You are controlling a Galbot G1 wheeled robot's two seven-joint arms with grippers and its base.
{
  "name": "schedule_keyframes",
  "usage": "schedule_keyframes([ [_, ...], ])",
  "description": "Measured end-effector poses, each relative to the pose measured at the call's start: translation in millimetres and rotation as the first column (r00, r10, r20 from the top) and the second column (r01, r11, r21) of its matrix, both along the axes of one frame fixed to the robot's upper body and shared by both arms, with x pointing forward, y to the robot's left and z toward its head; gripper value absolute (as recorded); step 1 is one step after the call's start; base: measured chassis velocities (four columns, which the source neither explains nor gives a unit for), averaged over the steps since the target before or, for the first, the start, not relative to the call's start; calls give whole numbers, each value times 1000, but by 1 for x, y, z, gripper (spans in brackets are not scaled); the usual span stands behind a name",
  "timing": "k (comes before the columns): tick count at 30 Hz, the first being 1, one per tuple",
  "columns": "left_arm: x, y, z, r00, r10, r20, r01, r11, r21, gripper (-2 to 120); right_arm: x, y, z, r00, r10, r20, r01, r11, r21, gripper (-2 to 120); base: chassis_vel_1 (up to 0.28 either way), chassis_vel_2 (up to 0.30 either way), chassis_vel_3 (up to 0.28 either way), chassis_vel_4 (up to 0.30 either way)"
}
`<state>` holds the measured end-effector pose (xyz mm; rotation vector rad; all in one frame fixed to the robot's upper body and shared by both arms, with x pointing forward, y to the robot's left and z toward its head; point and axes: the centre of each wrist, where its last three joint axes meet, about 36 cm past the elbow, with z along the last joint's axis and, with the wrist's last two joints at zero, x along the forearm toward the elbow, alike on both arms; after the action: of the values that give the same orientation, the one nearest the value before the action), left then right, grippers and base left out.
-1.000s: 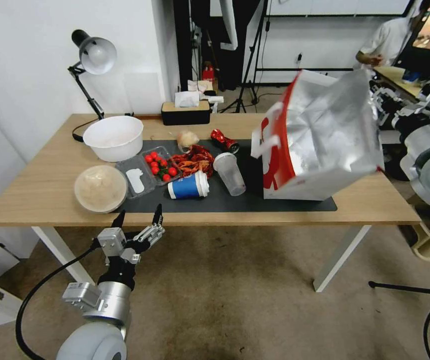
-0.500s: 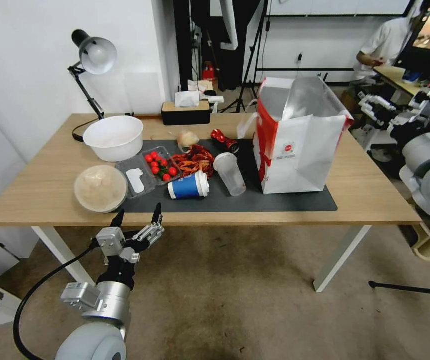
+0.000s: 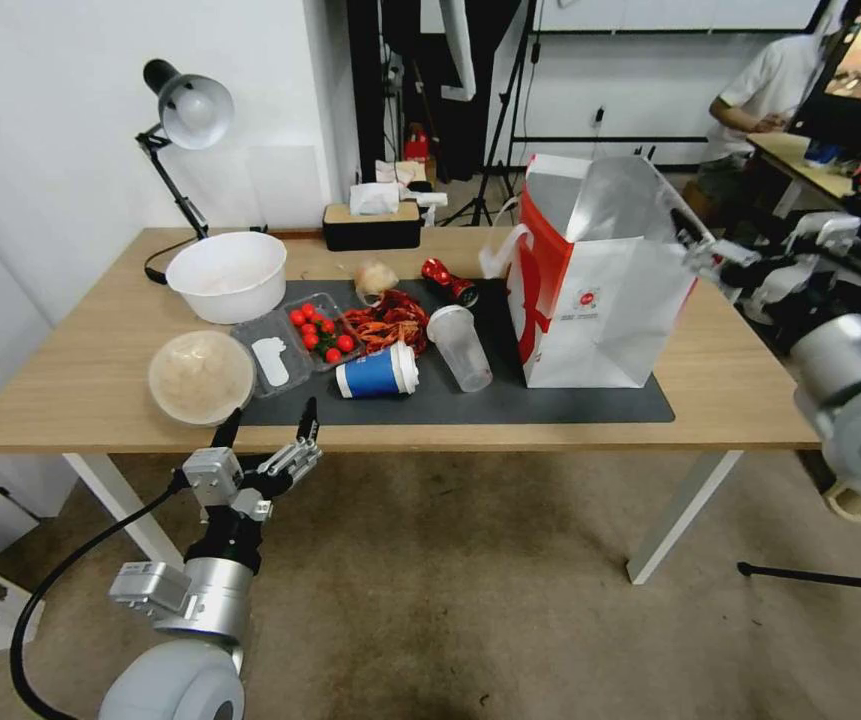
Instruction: Pick up the food delivery bag from the floor and place it on the table.
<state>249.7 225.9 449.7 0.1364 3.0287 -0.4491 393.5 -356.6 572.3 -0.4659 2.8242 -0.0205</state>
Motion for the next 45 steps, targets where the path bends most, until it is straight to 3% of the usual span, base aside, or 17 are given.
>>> schedule_keyframes([
  [10,-2,6,-11,1000,15,24,-15,1000,8,100,-41,14,-60,1000,-16,19,16,1000,-7,100,0,0,0,0],
  [13,-2,7,-26,1000,22,9,-22,1000,21,100,-71,25,-98,997,-60,-43,62,997,47,100,0,0,0,0],
  [18,-4,10,-41,1000,15,-8,-14,999,44,100,-106,43,-132,987,-92,-133,108,987,118,100,0,0,0,0],
  [20,-2,11,-57,1000,10,-21,-9,999,54,100,-130,54,-155,976,-118,-183,148,977,155,100,0,0,0,0],
  [28,-6,16,-90,999,0,-41,4,995,97,100,-155,64,-199,962,-142,-233,179,973,146,100,0,0,0,0],
  [45,-5,21,-100,999,11,-32,-7,990,137,100,-148,66,-212,966,-109,-236,146,978,146,100,0,0,0,0],
])
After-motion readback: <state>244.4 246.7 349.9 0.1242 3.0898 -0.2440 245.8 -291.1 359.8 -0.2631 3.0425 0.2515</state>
